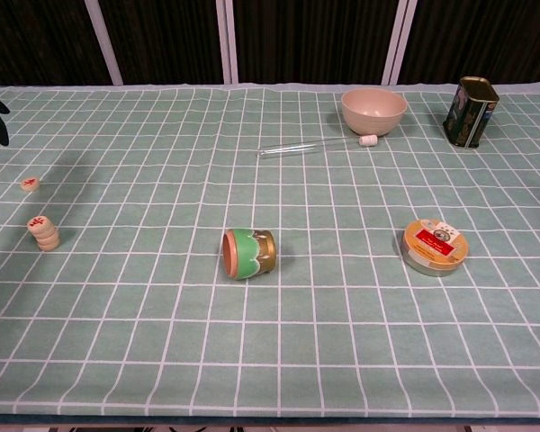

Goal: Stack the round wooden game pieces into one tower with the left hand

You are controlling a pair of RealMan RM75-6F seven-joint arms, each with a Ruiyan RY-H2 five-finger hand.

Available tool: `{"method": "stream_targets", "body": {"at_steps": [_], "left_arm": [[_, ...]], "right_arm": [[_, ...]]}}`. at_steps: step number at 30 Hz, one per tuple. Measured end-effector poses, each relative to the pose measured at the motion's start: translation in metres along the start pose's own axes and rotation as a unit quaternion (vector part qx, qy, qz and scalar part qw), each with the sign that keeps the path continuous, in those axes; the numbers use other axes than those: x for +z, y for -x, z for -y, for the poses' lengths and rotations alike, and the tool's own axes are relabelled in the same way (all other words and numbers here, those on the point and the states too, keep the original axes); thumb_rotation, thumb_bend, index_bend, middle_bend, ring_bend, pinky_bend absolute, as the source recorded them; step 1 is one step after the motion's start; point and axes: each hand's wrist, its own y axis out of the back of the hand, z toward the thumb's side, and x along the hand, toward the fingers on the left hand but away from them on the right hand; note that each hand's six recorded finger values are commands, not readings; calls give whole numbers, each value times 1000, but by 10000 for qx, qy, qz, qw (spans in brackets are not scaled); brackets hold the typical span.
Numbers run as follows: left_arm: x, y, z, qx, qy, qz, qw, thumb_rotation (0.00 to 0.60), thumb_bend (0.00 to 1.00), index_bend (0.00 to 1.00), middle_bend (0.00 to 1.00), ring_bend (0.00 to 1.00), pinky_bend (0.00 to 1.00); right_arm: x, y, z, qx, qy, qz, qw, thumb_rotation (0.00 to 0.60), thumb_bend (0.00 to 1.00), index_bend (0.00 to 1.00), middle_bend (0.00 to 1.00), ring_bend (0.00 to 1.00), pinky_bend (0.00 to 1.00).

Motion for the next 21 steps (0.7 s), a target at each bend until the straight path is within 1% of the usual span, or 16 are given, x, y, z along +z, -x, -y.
{"method": "stream_targets", "body": {"at_steps": [8, 14, 21], "left_arm": [[-5, -28, 5, -97, 143, -190, 9997, 600, 279, 337, 68, 0, 0], [-3, -42, 17, -215, 142, -291, 9992, 600, 279, 338, 70, 0, 0], [6, -52, 26, -274, 92, -291, 9992, 600, 279, 357, 75, 0, 0]], "right_arm": [[-1, 0, 0, -16, -21, 26, 10000, 600, 232, 54, 13, 39, 0], [-3, 0, -1, -27, -50, 56, 10000, 600, 233, 54, 13, 39, 0], [-4, 0, -1, -26, -54, 90, 9999, 600, 233, 54, 13, 39, 0]]}}
